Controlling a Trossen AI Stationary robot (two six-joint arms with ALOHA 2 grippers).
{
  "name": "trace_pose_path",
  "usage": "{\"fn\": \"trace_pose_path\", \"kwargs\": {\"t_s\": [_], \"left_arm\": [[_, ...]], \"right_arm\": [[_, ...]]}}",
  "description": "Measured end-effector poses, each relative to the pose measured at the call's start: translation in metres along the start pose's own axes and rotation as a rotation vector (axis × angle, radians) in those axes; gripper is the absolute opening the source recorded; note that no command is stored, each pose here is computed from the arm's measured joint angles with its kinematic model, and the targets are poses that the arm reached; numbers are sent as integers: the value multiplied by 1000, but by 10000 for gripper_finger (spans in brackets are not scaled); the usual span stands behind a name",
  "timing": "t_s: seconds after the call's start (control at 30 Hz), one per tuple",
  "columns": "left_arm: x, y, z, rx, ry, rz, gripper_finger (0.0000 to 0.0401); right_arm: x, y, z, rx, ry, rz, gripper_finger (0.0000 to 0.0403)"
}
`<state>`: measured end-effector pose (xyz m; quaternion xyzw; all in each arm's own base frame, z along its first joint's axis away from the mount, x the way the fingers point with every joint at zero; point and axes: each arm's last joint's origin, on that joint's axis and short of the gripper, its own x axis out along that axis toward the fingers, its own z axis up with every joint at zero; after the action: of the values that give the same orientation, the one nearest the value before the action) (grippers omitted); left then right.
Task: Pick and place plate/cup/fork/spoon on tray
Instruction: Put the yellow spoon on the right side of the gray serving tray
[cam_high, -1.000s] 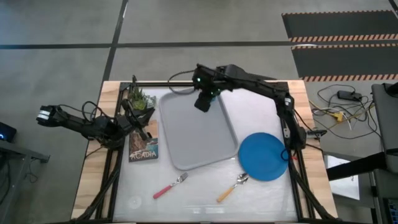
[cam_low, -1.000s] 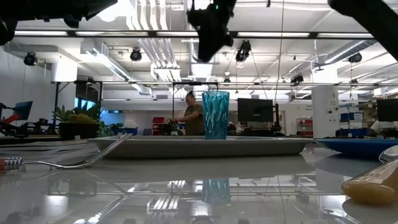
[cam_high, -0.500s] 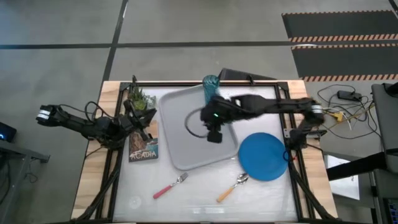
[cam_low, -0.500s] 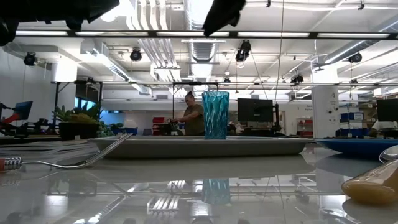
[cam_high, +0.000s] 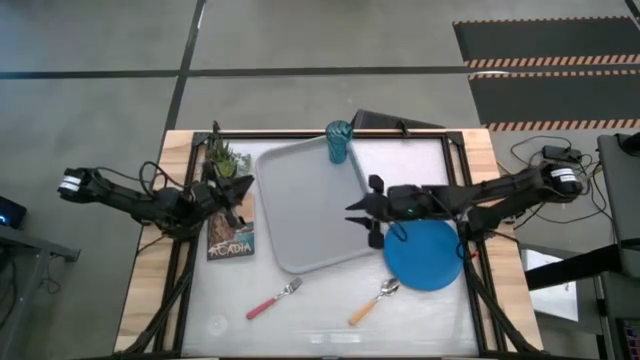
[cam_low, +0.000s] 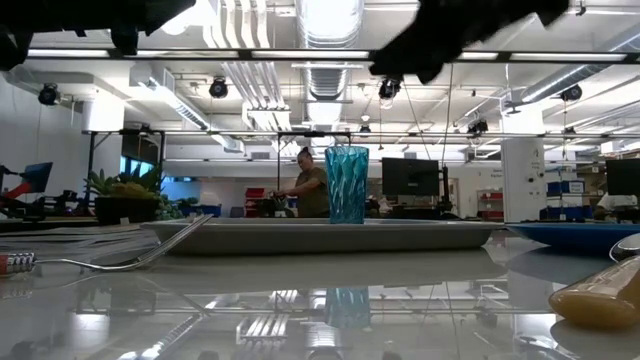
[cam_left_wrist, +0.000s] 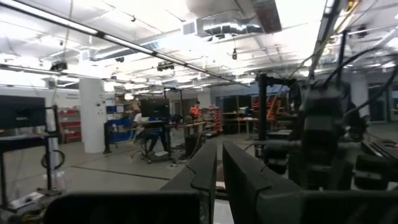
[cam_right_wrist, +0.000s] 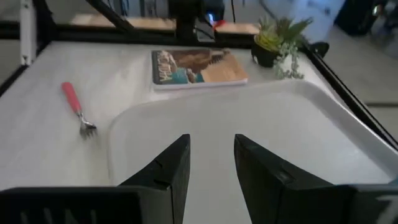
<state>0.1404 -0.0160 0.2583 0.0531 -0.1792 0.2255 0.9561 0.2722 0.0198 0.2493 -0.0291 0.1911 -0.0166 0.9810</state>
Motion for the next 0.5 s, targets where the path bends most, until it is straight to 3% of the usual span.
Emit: {"fn": "trace_pose_path", "kwargs": {"t_s": [0.13,0.27,0.5], "left_arm": [[3,-3,-1,-20,11,-17,11],[6,-7,-2,-71,22,-30,11],[9,-22,-17,-210,103,-122,11]], "right_arm": [[-5,5,-29,7,-155,14,114],[-12,7,-50,-20,-210,23,114],[-36,5,-53,-55,-287,69,114]]}}
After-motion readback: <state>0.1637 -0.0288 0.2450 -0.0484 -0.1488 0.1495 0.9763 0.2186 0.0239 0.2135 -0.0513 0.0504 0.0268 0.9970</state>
